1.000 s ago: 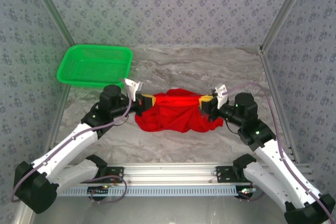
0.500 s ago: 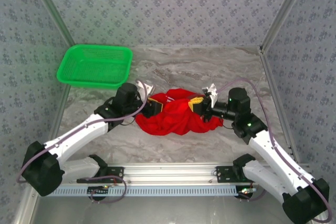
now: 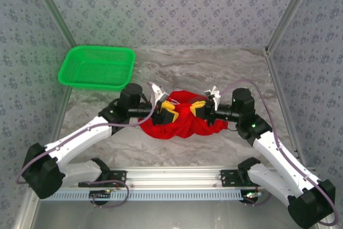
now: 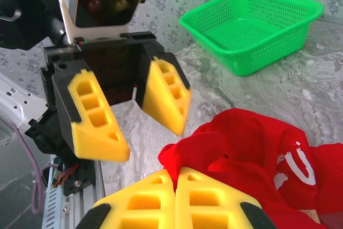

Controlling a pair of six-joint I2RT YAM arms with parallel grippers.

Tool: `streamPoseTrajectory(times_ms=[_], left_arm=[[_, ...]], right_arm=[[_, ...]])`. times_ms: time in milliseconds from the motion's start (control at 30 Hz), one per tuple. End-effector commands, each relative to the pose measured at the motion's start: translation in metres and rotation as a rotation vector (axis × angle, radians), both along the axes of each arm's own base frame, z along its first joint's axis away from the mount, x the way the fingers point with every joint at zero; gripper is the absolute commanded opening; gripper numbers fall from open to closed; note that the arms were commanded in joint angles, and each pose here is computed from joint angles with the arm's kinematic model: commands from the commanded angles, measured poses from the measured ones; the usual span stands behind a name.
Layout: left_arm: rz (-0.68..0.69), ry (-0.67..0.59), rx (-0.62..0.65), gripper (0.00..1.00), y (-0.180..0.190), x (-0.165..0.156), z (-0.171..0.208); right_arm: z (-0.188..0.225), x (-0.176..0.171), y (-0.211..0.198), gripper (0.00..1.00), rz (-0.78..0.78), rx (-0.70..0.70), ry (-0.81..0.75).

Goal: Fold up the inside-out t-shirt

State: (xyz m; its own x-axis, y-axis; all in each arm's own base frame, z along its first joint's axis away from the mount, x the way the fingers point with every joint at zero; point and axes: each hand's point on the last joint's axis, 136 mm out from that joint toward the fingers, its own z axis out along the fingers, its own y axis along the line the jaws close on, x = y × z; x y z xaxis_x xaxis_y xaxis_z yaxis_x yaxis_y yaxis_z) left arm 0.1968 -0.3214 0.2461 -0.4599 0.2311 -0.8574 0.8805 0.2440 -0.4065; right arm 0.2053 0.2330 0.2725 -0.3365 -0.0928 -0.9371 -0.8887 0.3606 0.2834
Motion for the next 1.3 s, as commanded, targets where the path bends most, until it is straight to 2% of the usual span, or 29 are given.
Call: streamPoseTrajectory(times_ms=[0,200,367,500,733,1000,1267], left_arm=[[-0.131,-0.081,-0.06,0.55,-0.014,-0.009,0.025],[-0.2,-0.077,-0.074,0.6,-0.03,-0.01,0.028],[-0.295,-0.048,-0.07,0.6,-0.039,-0.023,0.025],[-0.386,0.01,-0.07,0.5,-0.036,-0.041,0.018],[-0.397,0.069,-0.008,0.28,-0.028,-0.05,-0.001],[-0.357,0.101,0.055,0.13,-0.026,-0.046,-0.023],[-0.267,0.095,0.179,0.09,-0.017,-0.042,-0.057]], right_arm=[[0.018,-0.008,0.003,0.0,0.038,0.017,-0.038],[0.015,-0.009,0.003,0.0,0.046,0.012,-0.03],[0.015,-0.01,0.002,0.0,0.04,0.004,-0.033],[0.012,-0.013,-0.002,0.0,0.034,-0.02,-0.034],[0.016,-0.011,-0.007,0.0,0.003,-0.03,-0.049],[0.019,-0.007,-0.011,0.0,-0.029,-0.047,-0.052],[0.021,0.005,-0.017,0.0,-0.097,-0.034,-0.006]])
